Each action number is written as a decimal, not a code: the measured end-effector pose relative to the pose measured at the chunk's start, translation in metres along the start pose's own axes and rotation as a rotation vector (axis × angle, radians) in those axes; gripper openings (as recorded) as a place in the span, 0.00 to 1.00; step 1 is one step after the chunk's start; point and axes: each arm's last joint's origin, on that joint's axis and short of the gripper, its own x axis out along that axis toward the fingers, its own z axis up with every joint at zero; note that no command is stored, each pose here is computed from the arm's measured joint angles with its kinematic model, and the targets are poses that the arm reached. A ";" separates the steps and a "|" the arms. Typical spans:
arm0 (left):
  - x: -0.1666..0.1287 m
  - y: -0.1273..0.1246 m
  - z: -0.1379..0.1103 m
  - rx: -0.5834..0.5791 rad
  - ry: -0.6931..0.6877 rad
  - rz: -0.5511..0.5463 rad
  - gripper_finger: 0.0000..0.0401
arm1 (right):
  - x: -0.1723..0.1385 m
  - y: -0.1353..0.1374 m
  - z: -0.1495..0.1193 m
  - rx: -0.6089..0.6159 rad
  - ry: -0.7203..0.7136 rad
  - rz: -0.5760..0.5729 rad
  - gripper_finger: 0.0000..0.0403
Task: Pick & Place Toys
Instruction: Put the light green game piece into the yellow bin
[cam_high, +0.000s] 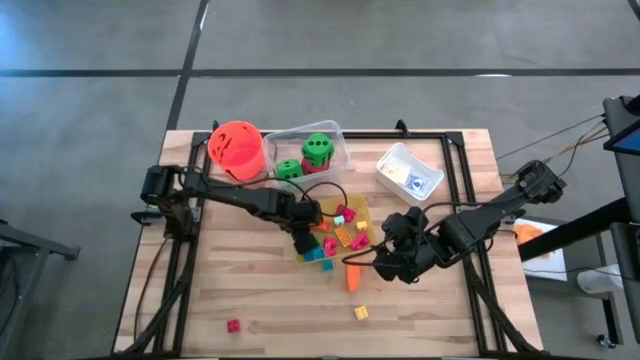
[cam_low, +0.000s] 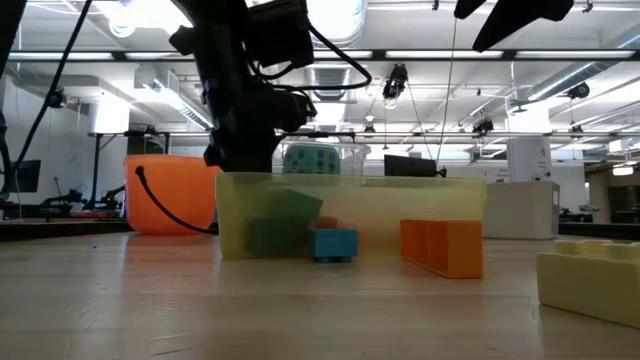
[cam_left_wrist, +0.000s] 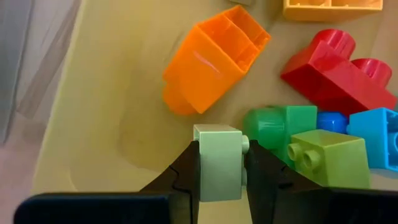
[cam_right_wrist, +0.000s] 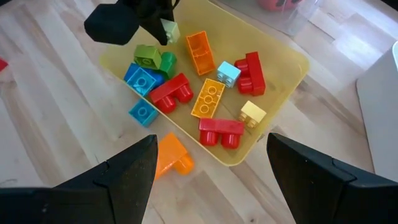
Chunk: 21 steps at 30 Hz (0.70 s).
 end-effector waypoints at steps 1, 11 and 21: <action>0.000 0.000 0.000 0.000 -0.002 0.001 0.19 | 0.001 0.000 -0.001 -0.002 0.001 -0.002 0.74; 0.000 0.001 0.000 -0.004 -0.001 0.005 0.19 | 0.001 0.000 -0.001 -0.002 0.002 -0.002 0.74; 0.000 0.001 0.000 -0.004 0.000 0.005 0.19 | 0.001 0.000 -0.001 0.003 0.002 -0.001 0.74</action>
